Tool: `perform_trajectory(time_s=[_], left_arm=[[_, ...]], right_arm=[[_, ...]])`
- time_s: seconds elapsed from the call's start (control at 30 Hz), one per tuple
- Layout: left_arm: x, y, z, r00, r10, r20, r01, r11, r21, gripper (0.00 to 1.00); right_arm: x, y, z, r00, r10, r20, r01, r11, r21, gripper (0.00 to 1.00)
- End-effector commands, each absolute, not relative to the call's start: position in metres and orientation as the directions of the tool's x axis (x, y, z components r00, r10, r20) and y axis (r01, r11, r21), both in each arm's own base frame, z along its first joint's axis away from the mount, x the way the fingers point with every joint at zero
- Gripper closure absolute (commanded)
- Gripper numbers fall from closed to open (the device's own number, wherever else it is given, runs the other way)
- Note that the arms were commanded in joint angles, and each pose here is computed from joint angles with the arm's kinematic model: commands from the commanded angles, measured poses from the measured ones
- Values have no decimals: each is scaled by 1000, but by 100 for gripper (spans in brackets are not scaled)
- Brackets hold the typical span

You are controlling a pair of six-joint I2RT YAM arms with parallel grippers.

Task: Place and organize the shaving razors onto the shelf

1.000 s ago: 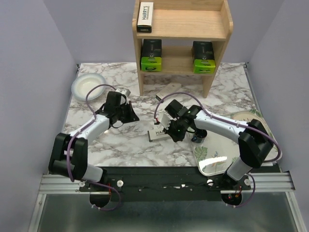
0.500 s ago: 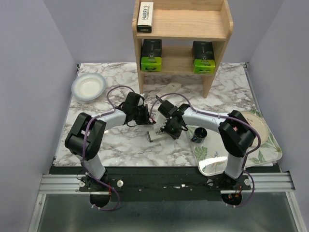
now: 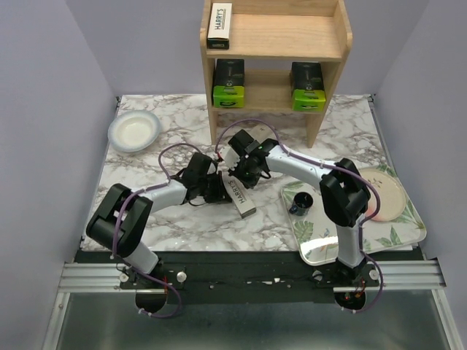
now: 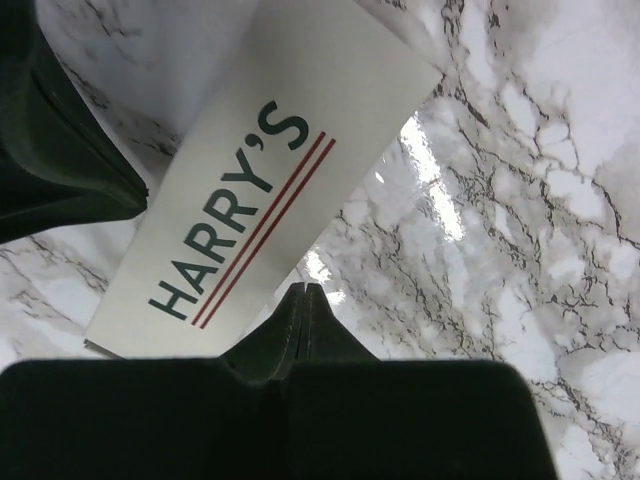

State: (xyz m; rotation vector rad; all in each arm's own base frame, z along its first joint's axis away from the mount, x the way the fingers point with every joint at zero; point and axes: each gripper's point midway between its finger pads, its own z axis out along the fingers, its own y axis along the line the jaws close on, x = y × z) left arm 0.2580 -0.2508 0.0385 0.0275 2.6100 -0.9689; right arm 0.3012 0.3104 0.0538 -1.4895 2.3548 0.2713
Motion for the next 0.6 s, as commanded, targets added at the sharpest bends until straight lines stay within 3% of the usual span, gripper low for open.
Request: perform_trajectory(time_s=[0.0, 0.1, 0.17, 0.2, 0.27, 0.3, 0.4, 0.47, 0.5, 0.57], left_arm=[[261, -249, 76, -892, -88, -444, 233, 752, -617, 100], [259, -222, 87, -881, -103, -461, 208, 791, -575, 100], [256, -205, 99, -869, -105, -484, 208, 810, -549, 94], [260, -194, 104, -860, -123, -495, 194, 819, -540, 76], [259, -180, 115, -845, -123, -521, 206, 824, -528, 57], [260, -175, 117, -840, -132, -527, 203, 823, -530, 36], [266, -166, 130, -807, -200, -556, 209, 784, -585, 17], [274, -165, 154, -761, -278, -586, 246, 712, -657, 7], [273, -164, 156, -759, -310, -573, 240, 685, -688, 1], [281, -153, 174, -713, -360, -601, 260, 660, -704, 1]], right_arm=[[307, 313, 68, -384, -827, -410, -893, 445, -61, 99], [304, 291, 84, -400, -814, -421, -876, 474, -84, 98], [294, 284, 94, -414, -796, -441, -879, 476, -34, 74], [285, 282, 96, -432, -788, -439, -879, 477, 8, 48], [268, 285, 107, -458, -758, -464, -875, 475, 88, 36], [260, 287, 109, -517, -720, -463, -845, 517, 139, 26], [242, 297, 117, -595, -653, -469, -799, 542, 261, 20], [244, 299, 113, -605, -643, -469, -789, 566, 240, 18], [250, 302, 110, -612, -636, -469, -781, 577, 237, 1], [257, 304, 103, -639, -627, -446, -758, 612, 225, 0]])
